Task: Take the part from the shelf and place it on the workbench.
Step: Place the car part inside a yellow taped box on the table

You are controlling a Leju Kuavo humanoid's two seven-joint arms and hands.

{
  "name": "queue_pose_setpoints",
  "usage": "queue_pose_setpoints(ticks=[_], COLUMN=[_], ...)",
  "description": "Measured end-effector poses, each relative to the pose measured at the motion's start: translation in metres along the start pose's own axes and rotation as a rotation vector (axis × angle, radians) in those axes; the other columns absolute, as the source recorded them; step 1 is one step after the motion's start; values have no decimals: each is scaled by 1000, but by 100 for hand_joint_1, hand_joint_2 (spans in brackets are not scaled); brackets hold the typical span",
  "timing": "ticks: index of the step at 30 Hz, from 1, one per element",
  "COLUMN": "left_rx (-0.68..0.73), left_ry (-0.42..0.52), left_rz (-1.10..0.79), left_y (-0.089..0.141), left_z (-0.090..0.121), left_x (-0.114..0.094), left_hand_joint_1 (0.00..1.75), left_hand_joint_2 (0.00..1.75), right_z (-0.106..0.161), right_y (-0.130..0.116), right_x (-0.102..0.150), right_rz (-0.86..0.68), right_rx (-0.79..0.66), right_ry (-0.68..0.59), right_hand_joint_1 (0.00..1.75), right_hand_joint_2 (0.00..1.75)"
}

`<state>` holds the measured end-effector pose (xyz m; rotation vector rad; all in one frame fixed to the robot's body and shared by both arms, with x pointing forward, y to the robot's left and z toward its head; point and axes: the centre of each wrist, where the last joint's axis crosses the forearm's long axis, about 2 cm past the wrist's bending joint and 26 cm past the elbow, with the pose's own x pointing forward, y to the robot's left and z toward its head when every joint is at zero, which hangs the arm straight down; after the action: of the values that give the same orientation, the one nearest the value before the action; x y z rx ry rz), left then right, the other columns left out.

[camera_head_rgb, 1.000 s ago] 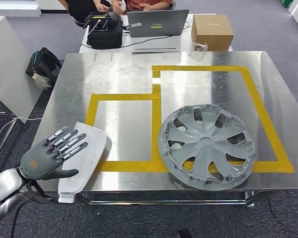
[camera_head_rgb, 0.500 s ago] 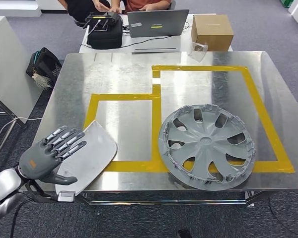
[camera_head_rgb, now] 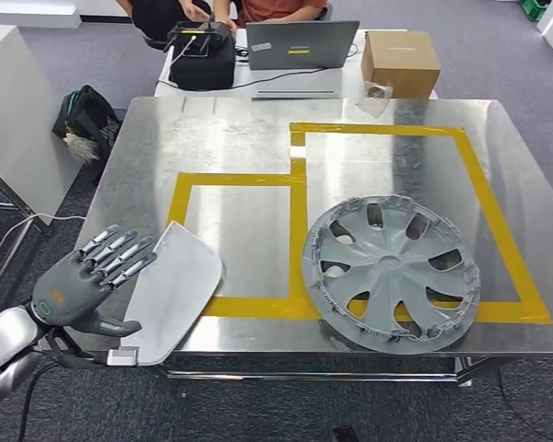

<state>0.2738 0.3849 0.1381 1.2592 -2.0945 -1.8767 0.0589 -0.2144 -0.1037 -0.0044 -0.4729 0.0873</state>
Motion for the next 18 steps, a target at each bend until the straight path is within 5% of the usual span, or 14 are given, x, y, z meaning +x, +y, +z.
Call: queue_pose_setpoints(ticks=[18], left_rx=[-4], left_ry=[1], left_rz=[-8], left_y=[1], left_z=[2], left_x=[-4], left_hand_joint_1=[0], left_hand_joint_2=[0], right_z=[-1], right_y=[0], right_x=[2], right_rz=[-6], right_rx=[0], right_ry=[-4], right_hand_joint_1=[0], right_hand_joint_2=[0])
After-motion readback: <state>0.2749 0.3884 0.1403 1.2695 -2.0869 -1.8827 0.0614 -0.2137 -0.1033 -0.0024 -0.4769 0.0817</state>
